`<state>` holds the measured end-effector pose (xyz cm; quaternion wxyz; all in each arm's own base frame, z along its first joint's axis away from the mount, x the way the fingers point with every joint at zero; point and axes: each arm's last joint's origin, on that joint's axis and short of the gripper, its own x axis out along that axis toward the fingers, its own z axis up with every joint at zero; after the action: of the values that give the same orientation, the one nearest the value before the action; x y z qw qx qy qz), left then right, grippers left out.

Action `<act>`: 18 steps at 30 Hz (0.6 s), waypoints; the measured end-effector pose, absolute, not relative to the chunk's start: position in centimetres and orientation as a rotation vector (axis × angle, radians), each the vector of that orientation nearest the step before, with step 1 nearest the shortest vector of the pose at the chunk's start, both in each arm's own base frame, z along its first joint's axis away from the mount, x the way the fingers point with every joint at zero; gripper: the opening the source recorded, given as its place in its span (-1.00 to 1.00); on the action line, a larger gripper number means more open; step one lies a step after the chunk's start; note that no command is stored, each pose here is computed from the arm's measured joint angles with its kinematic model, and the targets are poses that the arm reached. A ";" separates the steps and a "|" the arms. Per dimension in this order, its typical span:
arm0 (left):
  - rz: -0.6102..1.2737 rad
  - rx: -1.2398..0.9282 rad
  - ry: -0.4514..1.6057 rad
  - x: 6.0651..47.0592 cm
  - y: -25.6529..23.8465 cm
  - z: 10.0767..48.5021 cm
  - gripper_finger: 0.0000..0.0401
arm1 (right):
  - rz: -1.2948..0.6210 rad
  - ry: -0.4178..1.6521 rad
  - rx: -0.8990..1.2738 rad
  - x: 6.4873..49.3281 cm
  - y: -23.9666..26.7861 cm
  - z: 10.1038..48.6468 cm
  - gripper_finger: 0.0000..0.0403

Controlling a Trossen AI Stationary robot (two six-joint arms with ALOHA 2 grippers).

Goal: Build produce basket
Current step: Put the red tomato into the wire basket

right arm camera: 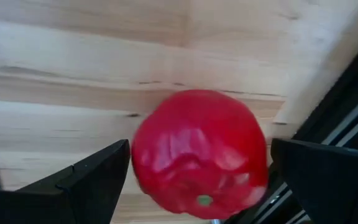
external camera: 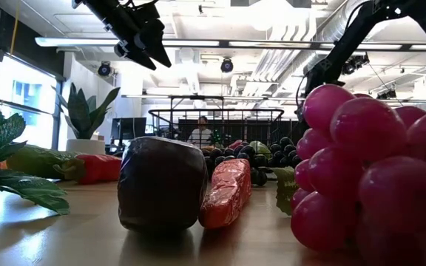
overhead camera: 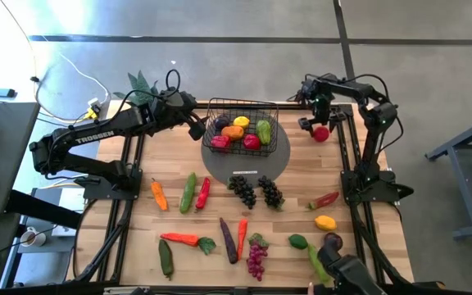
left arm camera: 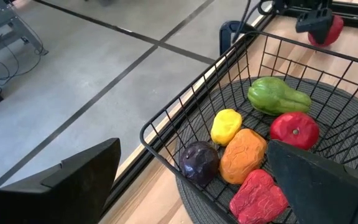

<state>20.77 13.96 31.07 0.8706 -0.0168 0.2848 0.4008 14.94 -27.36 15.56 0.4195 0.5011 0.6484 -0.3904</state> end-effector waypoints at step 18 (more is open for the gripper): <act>0.838 -0.035 0.595 20.8 14.0 31.1 0.98 | -1.050 1.611 1.276 15.8 -26.9 15.6 0.15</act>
<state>20.77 13.96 31.08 0.8707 -0.0168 0.2847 0.4007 15.82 -26.93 15.64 0.4049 0.5057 0.6381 -0.4160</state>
